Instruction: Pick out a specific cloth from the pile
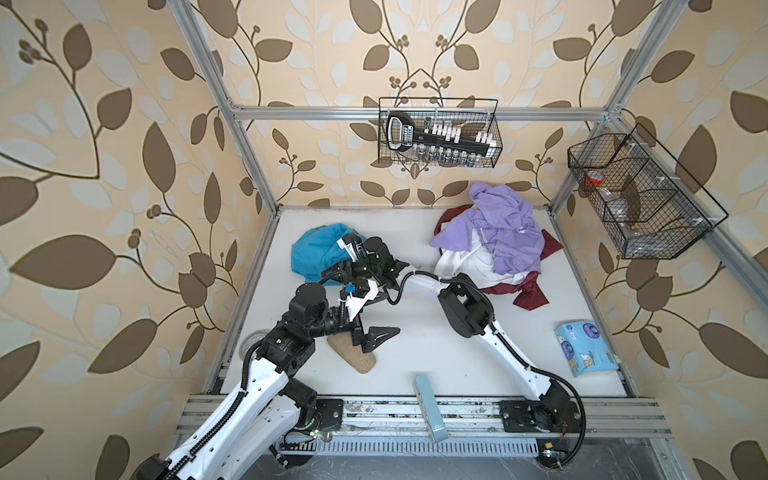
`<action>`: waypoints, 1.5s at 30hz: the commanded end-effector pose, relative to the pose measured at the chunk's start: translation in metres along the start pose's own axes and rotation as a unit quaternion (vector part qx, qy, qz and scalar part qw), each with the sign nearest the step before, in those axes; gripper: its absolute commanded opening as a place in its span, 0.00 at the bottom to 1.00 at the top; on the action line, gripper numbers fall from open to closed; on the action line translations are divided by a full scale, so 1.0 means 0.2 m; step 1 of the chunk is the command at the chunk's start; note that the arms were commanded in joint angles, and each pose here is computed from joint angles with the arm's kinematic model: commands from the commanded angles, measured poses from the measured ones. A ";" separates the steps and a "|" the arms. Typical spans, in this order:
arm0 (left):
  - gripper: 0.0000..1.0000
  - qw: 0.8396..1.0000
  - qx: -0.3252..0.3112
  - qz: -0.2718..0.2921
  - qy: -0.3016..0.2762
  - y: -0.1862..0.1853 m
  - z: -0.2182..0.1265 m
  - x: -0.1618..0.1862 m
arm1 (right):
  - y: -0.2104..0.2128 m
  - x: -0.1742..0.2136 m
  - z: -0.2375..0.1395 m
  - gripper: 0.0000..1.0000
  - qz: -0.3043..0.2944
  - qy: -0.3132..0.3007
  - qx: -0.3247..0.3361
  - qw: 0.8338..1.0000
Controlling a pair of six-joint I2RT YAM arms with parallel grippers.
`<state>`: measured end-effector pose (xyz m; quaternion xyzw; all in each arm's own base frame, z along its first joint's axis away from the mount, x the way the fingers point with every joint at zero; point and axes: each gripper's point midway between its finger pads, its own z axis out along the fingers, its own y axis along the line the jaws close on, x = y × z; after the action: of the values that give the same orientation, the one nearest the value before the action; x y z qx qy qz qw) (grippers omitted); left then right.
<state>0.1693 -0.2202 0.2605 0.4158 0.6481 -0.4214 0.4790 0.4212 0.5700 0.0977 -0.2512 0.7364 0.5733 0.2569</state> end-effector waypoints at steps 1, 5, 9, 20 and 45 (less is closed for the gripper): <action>0.99 1.000 0.007 0.025 -0.007 -0.03 -0.01 -0.03 | 0.22 -0.15 -0.09 0.99 -0.048 -0.008 -0.007 0.999; 0.99 1.000 0.010 0.027 -0.007 -0.04 -0.01 -0.03 | 0.22 -0.18 -0.20 0.99 -0.066 0.000 0.036 0.997; 0.99 1.000 0.011 0.028 -0.008 -0.04 -0.01 -0.03 | 0.18 -0.19 -0.36 0.99 -0.063 0.015 0.079 0.995; 0.99 0.999 -0.037 0.026 -0.002 0.03 0.00 0.00 | 0.09 -0.13 -1.18 1.00 -0.077 0.026 0.320 0.944; 0.99 0.764 -0.633 -0.123 -0.027 1.24 -0.67 0.40 | 0.11 0.05 -2.80 1.00 -0.144 -0.283 0.631 0.708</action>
<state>0.3372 -0.0335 0.1616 -0.0042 0.8311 0.0139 0.5560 0.3455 0.0508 0.2131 0.0274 0.8071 0.0300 0.5890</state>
